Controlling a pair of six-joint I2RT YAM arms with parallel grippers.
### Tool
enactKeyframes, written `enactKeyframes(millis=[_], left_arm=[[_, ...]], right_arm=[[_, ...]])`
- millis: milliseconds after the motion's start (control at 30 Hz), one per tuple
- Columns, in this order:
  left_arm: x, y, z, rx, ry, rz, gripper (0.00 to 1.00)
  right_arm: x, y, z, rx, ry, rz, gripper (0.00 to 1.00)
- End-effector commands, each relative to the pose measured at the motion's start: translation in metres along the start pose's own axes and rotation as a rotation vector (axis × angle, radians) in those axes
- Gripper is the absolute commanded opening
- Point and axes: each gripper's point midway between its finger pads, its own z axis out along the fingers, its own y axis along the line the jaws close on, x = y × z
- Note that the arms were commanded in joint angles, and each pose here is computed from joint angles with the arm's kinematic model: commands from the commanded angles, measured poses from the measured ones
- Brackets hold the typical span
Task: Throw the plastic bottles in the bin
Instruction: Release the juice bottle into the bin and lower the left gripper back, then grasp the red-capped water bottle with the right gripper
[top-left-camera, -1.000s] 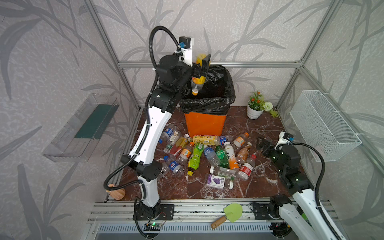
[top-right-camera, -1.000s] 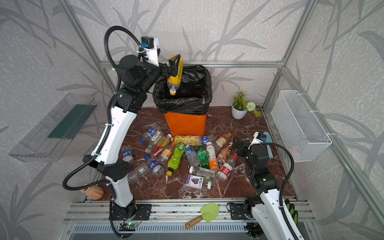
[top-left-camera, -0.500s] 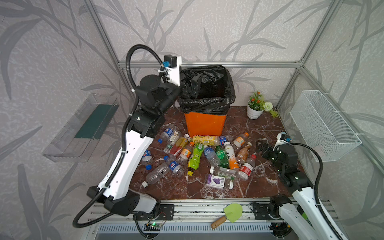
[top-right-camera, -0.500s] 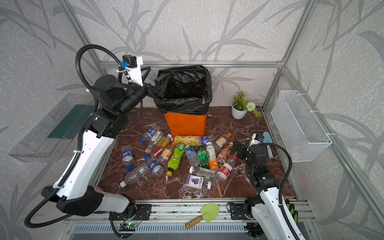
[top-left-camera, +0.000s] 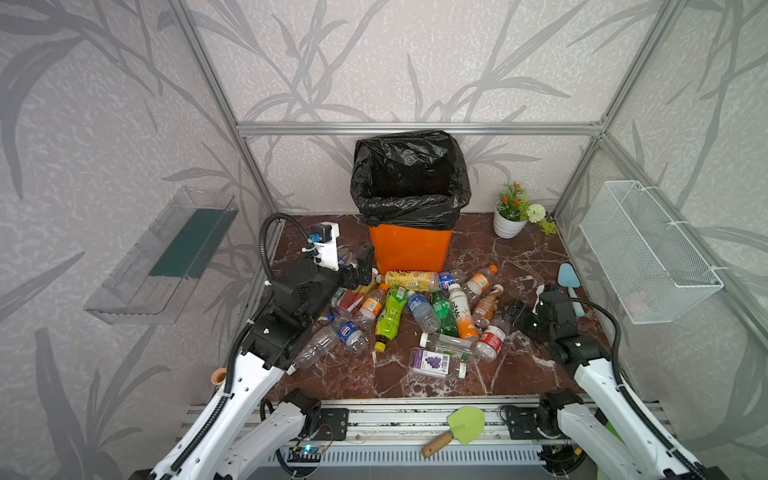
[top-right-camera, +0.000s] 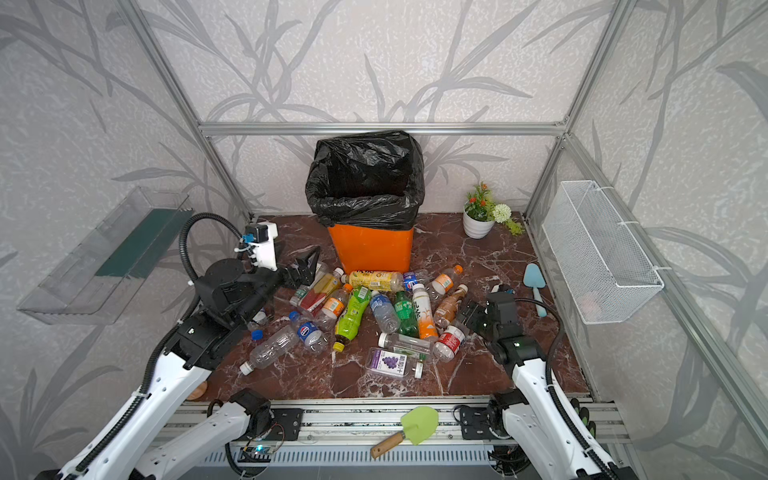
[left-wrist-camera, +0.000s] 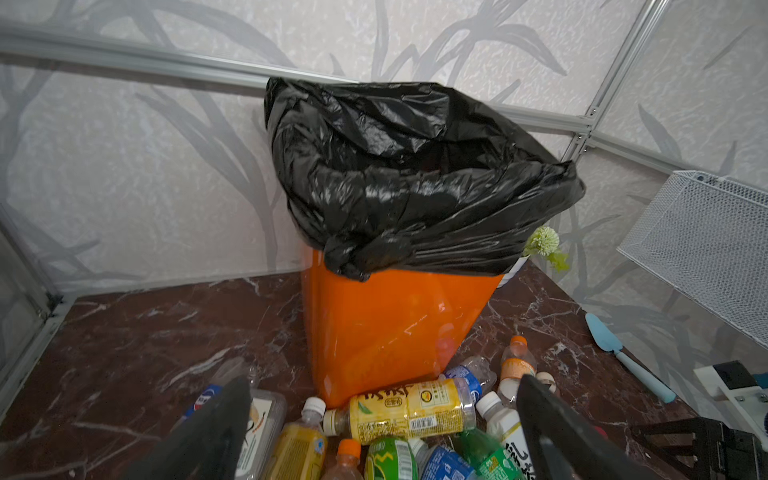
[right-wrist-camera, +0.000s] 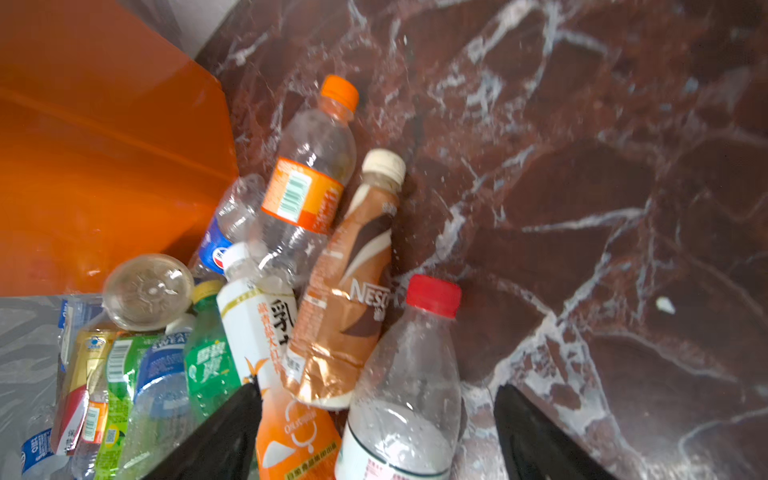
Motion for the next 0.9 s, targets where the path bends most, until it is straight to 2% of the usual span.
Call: enactKeyframes(millis=[0,467,867], left_arm=[[0.015,0.014,-0.007,-0.061,0.002,-0.085,0.99],[0.039,0.033,0.001,-0.164,0.070,-0.124,0.99],[0.043,0.033,0.001,-0.165,0.081,-0.126,0.99]], right_arm=[[0.022,-0.002,0.000,-0.018,0.069,0.050,0.87],[0.061,-0.009,0.025,0.058,0.219,-0.021,0.80],[0.069,-0.024,0.037,0.114,0.230,-0.004,0.78]])
